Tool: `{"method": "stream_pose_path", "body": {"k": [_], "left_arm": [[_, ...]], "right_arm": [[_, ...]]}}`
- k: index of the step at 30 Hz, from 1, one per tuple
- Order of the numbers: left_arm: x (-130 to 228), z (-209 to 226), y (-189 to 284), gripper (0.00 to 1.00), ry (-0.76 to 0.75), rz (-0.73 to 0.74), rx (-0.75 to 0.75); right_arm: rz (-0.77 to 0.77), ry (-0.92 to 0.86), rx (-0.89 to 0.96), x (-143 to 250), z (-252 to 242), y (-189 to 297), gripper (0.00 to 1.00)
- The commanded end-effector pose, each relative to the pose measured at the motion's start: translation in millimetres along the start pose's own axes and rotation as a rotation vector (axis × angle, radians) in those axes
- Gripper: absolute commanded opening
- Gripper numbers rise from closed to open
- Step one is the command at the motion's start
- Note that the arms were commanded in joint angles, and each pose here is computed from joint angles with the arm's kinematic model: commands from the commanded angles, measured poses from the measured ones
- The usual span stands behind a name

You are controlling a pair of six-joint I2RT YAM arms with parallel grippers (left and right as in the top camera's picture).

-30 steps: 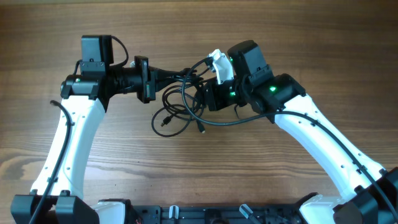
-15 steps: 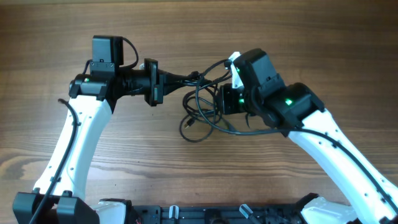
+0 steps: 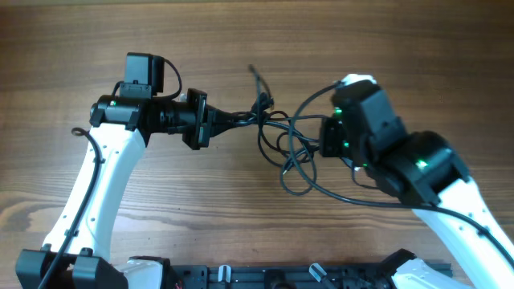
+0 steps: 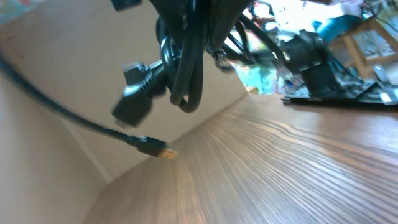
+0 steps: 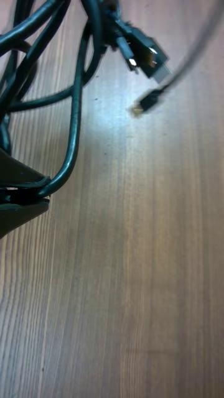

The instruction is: Untangle cables

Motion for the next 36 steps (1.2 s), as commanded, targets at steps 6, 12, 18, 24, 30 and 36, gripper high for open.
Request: {"method": "stream_pose_path", "body": {"k": [6,12,18,24,30,36], "left_arm": [[-40,15,26,0.04,-0.191,-0.502,-0.158],[-42,21,28,0.04,-0.259,-0.531,-0.231],[-36,7,25,0.04,-0.189,-0.418,-0.078],[-41,3,36,0.04,0.049,-0.374,0.033],[-42,1,49,0.04,0.102,-0.24,0.108],[-32,-1,53,0.04,0.099,-0.069,0.154]], "right_arm": [[-0.229,-0.249,0.264,-21,-88,45,0.04],[-0.115,-0.121,-0.061,-31,-83,21,0.04],[0.06,0.087,-0.477,-36,-57,-30,0.18],[0.191,0.265,-0.714,-29,-21,-79,0.48],[0.208,0.427,-0.808,-17,30,-84,0.61],[0.202,0.587,-0.783,3,70,-89,0.69]]}}
Point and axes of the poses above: each gripper's point midway between its finger pads, its own y axis back along the fingers, its own z axis along the line the jaws close on, x = y × z, the point moved 10 cm from there along y, back along the fingers, and after that the axes turned 5 degrees about y, right-handed, at the moved point
